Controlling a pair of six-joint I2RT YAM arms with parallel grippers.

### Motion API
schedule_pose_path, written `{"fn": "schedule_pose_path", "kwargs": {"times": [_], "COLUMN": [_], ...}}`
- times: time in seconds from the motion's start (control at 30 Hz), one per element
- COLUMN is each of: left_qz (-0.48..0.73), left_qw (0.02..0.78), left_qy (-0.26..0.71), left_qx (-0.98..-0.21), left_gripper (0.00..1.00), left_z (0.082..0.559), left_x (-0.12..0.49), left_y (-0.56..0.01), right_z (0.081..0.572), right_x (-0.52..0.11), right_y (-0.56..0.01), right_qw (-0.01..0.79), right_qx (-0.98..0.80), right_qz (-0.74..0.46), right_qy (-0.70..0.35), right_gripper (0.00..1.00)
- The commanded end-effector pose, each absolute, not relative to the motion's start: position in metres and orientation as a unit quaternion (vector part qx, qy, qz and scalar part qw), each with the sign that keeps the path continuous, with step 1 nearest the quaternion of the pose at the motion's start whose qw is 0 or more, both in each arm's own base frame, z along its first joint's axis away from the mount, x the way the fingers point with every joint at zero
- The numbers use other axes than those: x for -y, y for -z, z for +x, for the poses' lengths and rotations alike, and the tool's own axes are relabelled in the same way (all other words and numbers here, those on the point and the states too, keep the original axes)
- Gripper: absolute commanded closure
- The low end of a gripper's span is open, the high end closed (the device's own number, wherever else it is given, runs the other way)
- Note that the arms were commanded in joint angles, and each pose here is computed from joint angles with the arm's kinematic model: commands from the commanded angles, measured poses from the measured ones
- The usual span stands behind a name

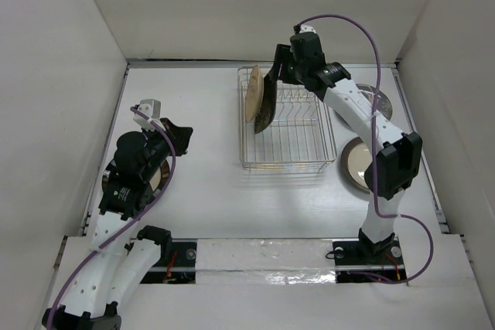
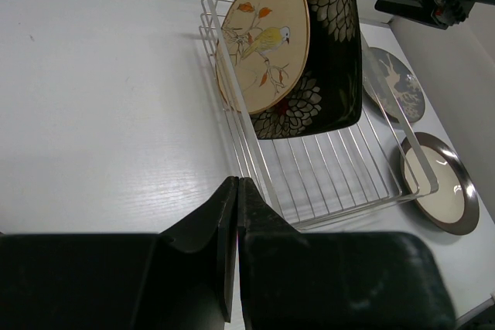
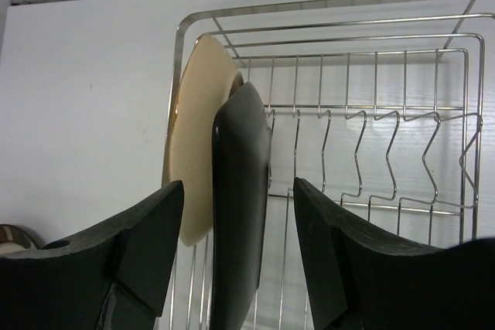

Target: Load the plates into the dish rack

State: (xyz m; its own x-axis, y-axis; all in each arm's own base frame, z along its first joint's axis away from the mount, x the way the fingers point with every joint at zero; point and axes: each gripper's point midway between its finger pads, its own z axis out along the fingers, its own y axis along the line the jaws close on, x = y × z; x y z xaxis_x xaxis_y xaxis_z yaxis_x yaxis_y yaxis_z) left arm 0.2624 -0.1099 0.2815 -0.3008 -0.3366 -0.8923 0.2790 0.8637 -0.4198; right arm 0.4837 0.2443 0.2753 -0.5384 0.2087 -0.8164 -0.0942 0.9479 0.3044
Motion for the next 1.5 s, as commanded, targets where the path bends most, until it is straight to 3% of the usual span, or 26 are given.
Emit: {"fn": "schedule_pose_path", "kwargs": {"times": [0.0, 0.23, 0.33, 0.77, 0.87, 0.97, 1.0, 1.13, 1.47], "left_qz": [-0.010, -0.009, -0.009, -0.009, -0.009, -0.009, -0.010, -0.010, -0.009], "left_qw": [0.605, 0.603, 0.603, 0.602, 0.602, 0.603, 0.602, 0.602, 0.600], "left_qy": [0.269, 0.270, 0.269, 0.270, 0.269, 0.268, 0.268, 0.268, 0.269], "left_qx": [-0.750, -0.751, -0.751, -0.751, -0.752, -0.751, -0.752, -0.752, -0.753], "left_gripper": [1.00, 1.00, 1.00, 1.00, 1.00, 1.00, 1.00, 1.00, 1.00], "left_z": [0.264, 0.264, 0.265, 0.265, 0.265, 0.265, 0.265, 0.265, 0.265], "left_x": [0.113, 0.114, 0.114, 0.114, 0.114, 0.114, 0.114, 0.114, 0.114], "left_y": [-0.290, -0.289, -0.289, -0.288, -0.288, -0.288, -0.288, -0.288, -0.286], "right_z": [0.482, 0.480, 0.472, 0.443, 0.448, 0.457, 0.460, 0.469, 0.479], "right_x": [-0.243, -0.230, -0.231, -0.271, -0.274, -0.274, -0.273, -0.268, -0.259], "right_y": [-0.331, -0.341, -0.343, -0.246, -0.246, -0.257, -0.258, -0.282, -0.326], "right_qw": [0.532, 0.542, 0.542, 0.444, 0.446, 0.462, 0.465, 0.494, 0.541], "right_qx": [-0.820, -0.809, -0.808, -0.869, -0.867, -0.860, -0.860, -0.849, -0.831], "right_qz": [0.042, 0.046, 0.034, -0.058, -0.056, -0.046, -0.043, -0.030, -0.032], "right_qy": [-0.209, -0.222, -0.230, -0.212, -0.214, -0.211, -0.206, -0.185, -0.129], "right_gripper": [0.36, 0.30, 0.35, 0.36, 0.48, 0.70, 0.82, 0.98, 1.00]}}
